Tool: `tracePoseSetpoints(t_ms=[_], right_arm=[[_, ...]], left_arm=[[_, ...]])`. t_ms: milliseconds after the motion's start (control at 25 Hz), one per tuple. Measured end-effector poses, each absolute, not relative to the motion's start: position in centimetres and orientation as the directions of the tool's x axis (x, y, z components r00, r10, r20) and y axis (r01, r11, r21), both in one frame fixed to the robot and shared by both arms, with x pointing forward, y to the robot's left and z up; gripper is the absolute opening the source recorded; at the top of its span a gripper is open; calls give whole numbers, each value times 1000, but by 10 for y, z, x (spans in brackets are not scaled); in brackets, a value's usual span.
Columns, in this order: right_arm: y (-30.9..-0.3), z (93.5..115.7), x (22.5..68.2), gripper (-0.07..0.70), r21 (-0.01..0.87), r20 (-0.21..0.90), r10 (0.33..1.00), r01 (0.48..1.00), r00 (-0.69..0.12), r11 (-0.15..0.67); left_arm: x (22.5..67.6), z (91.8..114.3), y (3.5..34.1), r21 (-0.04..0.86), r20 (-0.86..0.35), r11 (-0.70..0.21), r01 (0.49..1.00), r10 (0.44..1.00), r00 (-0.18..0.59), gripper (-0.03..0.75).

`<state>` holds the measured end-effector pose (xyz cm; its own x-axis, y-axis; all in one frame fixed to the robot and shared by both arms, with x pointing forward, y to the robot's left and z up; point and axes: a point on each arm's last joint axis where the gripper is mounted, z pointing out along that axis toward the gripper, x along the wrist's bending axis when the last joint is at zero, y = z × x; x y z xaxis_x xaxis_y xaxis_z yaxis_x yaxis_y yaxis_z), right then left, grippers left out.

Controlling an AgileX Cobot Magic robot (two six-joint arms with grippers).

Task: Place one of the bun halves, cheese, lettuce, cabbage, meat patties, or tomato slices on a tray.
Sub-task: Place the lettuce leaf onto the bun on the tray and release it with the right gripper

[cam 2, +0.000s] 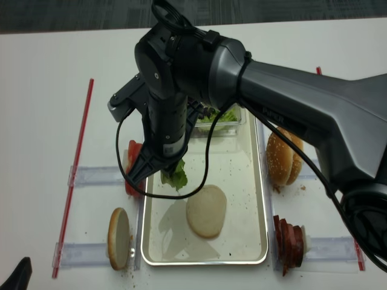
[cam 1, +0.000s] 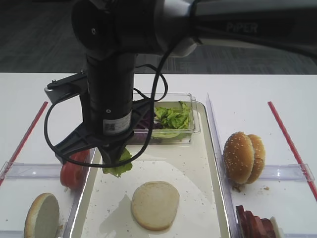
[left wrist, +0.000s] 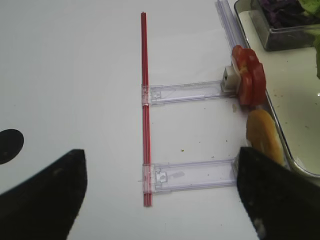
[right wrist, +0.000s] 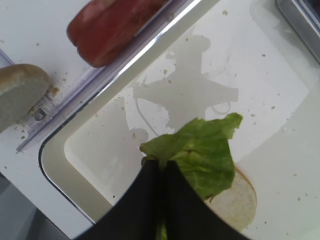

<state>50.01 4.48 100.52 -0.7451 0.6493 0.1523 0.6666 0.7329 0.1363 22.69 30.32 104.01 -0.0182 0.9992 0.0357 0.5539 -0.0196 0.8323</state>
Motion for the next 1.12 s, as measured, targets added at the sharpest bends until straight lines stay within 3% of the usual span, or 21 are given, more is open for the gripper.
tracePoseSetpoints(t_ms=[400,1120], right_arm=[[33,1010,489,56,163,150,649,666,-746,728],[-3,975,460,56,123,146,675,691,-723,713]], left_arm=[[227,1040,303,832,36,-20,554,999,-18,564],[227,1040,303,832,36,-20,554,999,-18,564]])
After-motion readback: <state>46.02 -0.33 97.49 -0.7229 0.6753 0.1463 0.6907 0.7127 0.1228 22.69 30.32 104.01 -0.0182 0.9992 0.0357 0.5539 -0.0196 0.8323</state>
